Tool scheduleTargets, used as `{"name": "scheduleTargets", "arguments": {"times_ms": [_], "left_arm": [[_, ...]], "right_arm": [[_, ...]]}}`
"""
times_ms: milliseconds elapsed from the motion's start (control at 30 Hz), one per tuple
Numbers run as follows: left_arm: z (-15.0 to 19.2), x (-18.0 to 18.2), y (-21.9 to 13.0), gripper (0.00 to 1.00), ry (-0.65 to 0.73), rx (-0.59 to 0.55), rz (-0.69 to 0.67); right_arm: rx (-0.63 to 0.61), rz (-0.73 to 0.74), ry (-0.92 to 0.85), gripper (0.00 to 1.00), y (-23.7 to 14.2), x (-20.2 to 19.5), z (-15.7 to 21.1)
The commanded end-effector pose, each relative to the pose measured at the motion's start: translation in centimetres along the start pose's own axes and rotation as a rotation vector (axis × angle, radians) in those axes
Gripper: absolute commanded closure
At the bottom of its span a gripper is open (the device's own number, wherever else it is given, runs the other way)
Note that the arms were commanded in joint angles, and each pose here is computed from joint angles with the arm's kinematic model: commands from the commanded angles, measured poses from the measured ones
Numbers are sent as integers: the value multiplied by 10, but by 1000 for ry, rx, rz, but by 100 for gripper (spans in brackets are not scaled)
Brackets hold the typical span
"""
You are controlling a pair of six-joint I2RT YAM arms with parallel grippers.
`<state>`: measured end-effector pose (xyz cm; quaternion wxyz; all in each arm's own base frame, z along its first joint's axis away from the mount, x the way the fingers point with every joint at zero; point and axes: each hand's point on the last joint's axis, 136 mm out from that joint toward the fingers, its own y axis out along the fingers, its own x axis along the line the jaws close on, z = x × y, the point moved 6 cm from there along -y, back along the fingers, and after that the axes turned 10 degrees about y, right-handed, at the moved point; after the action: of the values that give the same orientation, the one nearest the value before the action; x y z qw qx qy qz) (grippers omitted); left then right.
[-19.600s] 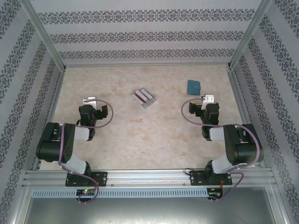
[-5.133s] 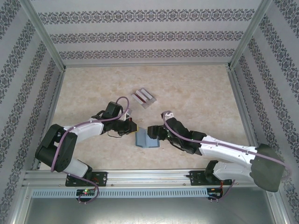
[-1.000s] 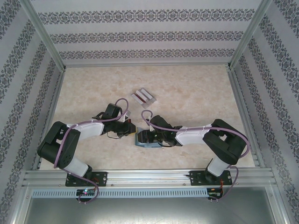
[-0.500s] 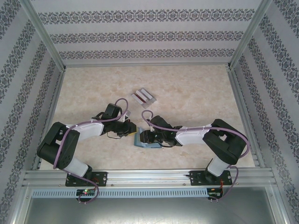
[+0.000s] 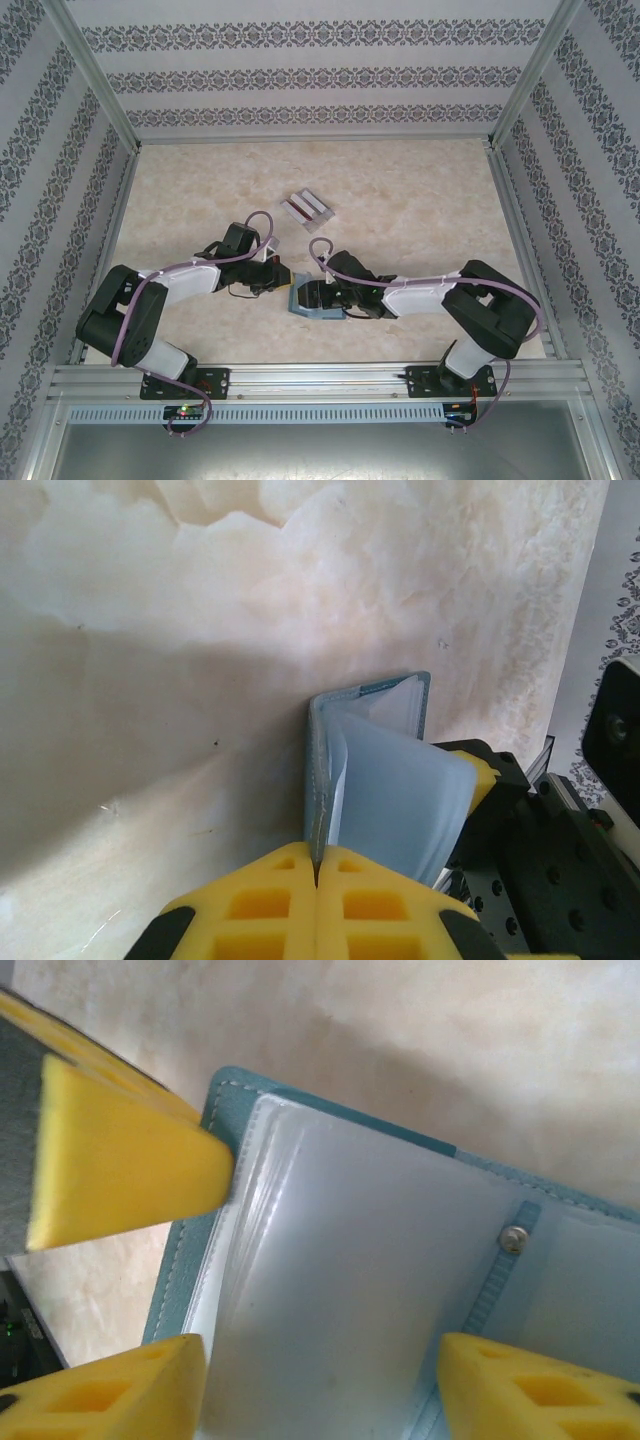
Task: Put the credit cards into the card holder
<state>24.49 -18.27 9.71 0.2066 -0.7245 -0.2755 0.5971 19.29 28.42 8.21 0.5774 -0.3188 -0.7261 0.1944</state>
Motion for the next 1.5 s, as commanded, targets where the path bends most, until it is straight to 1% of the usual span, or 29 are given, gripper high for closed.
{"name": "scheduleTargets", "arguments": {"times_ms": [0, 100, 167, 267, 333, 433, 567, 633, 667, 767, 833, 900, 933, 1000, 1033, 1167, 1233, 1300, 1367, 1467], "left_arm": [[0, -1, -2, 100, 15, -7, 11], [-1, -1, -2, 100, 9, -14, 16], [-1, -1, -2, 100, 9, -10, 15], [0, 0, -1, 100, 2, -2, 9], [0, 0, -1, 100, 1, -8, 14], [-2, 0, 0, 100, 6, -5, 11], [-4, 2, 2, 100, 7, -11, 7], [-5, 3, 4, 100, 2, -1, -2], [-5, 4, 5, 99, -1, 5, -3], [-4, 6, 7, 87, -7, 11, -1], [-4, 7, 8, 85, -7, 16, -1], [-4, 8, 9, 88, -10, 21, -6], [-5, 8, 9, 90, -9, 16, -3], [-7, 7, 11, 92, -10, 6, 10], [-8, 7, 11, 94, -8, 7, 13], [-8, 8, 11, 97, -14, 6, -1], [-8, 8, 11, 100, -12, 0, -4], [-7, 9, 11, 100, -11, 5, -9], [-7, 8, 10, 100, -14, 7, -11], [-7, 8, 10, 100, -13, 2, -9]], "right_arm": [[-1, -14, -20, 30, 1, 1, 0], [24, -8, -10, 27, 8, 1, 1], [41, 24, -6, 26, 14, -2, 3], [68, 63, 5, 28, 20, -4, 3], [79, 61, 5, 34, 23, -3, 5], [74, 83, 5, 46, 23, -6, 4], [64, 67, -1, 52, 19, -3, 4], [59, 74, -2, 53, 19, -5, 3], [57, 72, 1, 53, 19, -5, 2], [58, 50, 3, 52, 20, -4, 3], [52, 46, -3, 51, 19, -4, 2], [33, 56, 2, 44, 17, -5, 0], [20, 58, 13, 43, 17, -6, 0], [12, 35, 17, 44, 16, -6, 1], [10, 33, 13, 46, 16, -6, 1], [-9, 29, 7, 45, 12, -4, -2], [-18, 28, 6, 41, 11, -4, -2], [-23, 38, 6, 36, 10, -6, -2], [-22, 40, 13, 36, 10, -6, -2], [-14, 39, 15, 41, 11, -7, 0]]}}
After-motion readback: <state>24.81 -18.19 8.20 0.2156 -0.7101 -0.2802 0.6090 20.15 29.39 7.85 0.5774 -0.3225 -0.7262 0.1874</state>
